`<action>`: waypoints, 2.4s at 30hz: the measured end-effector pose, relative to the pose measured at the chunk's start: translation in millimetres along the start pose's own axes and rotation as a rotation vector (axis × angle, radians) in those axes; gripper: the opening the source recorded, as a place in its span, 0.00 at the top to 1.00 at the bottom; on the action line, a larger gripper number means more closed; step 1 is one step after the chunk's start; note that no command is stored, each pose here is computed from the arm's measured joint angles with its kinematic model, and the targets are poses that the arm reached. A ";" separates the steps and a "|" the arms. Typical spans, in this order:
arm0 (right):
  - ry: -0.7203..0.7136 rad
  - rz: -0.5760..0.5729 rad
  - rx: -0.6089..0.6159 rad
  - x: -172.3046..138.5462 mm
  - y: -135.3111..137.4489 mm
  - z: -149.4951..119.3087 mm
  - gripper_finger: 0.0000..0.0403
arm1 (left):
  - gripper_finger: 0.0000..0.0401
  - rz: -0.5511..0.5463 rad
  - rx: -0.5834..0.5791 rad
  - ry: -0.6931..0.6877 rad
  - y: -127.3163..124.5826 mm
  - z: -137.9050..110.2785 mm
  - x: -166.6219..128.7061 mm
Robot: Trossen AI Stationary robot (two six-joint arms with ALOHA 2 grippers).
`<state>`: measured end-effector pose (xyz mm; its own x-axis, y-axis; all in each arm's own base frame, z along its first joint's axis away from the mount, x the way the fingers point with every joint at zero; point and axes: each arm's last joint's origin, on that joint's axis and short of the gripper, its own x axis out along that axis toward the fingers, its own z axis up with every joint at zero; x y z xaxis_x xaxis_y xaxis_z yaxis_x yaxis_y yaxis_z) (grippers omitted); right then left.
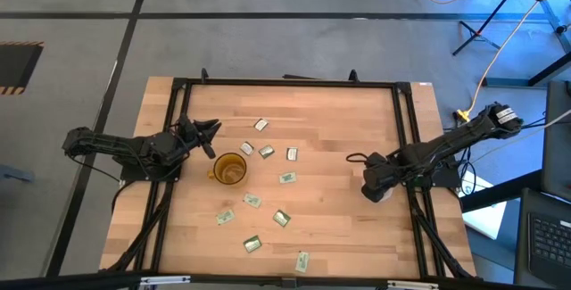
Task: Pick and place Stevia / Truvia into bins
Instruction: Put the green stevia packet into the transparent container
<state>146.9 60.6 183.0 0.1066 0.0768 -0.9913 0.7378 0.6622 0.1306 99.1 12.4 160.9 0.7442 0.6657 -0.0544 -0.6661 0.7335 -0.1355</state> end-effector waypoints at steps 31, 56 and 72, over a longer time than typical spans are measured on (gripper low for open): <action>-0.500 0.220 -0.296 -57.3 50.4 16.2 0.72 | 0.67 -0.904 0.438 0.130 -91.2 40.6 -14.4; -0.509 0.207 -0.350 -57.4 50.6 16.4 0.72 | 0.69 -0.607 0.741 1.167 -215.8 -23.3 -42.6; -0.509 0.207 -0.353 -57.4 50.6 16.4 0.72 | 0.82 -0.560 0.692 1.279 -221.0 -53.0 -18.5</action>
<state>189.0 77.5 246.8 0.5889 -0.0761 -0.8046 0.4143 0.8832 0.2198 235.3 -169.3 139.4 0.2027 0.0045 -0.9792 0.0762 0.9969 0.0203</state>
